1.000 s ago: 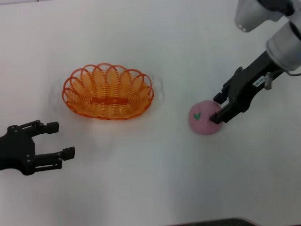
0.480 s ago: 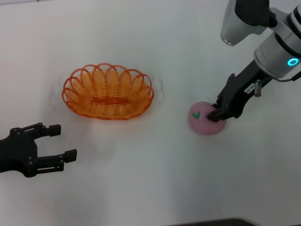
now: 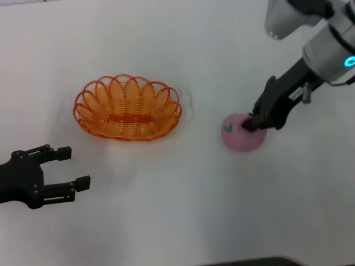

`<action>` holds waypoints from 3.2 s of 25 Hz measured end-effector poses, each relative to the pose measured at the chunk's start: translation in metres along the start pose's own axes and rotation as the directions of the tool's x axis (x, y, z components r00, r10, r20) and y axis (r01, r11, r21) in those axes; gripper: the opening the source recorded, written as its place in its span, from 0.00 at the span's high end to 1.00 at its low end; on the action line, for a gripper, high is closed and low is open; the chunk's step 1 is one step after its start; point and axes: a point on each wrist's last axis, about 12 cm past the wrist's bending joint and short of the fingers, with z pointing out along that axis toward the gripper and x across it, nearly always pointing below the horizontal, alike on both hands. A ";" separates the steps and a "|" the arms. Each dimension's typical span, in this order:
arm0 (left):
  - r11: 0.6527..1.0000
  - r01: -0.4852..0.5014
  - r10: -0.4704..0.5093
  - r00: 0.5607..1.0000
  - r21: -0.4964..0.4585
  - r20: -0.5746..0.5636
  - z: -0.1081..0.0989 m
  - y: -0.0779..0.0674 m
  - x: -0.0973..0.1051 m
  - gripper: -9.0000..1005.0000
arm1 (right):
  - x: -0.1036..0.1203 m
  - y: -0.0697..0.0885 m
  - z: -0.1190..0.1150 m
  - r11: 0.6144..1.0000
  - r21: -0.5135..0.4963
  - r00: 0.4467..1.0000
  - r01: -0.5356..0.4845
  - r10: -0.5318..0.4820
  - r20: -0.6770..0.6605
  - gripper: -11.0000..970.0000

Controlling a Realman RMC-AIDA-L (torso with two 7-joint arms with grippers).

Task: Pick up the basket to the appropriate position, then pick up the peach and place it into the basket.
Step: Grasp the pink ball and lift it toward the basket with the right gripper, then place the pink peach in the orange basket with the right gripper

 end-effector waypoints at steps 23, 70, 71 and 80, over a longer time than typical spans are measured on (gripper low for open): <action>1.000 0.023 -0.023 1.000 0.005 0.016 -0.001 -0.001 -0.002 0.13 | 0.022 0.010 -0.015 0.980 0.091 0.519 0.176 -0.171 0.837 0.95; 0.999 0.045 -0.046 0.999 0.029 0.026 0.006 0.001 -0.007 0.13 | 0.001 0.018 0.129 0.981 0.186 0.638 0.049 -0.174 0.750 0.51; 0.999 0.045 -0.046 0.999 0.029 0.026 0.006 0.001 -0.007 0.13 | 0.001 0.018 0.129 0.982 0.182 0.636 0.047 -0.170 0.753 0.47; 0.999 0.046 -0.047 0.999 0.029 0.026 0.005 0.001 -0.007 0.13 | -0.001 0.009 0.087 0.994 0.005 0.645 0.107 -0.073 0.761 0.07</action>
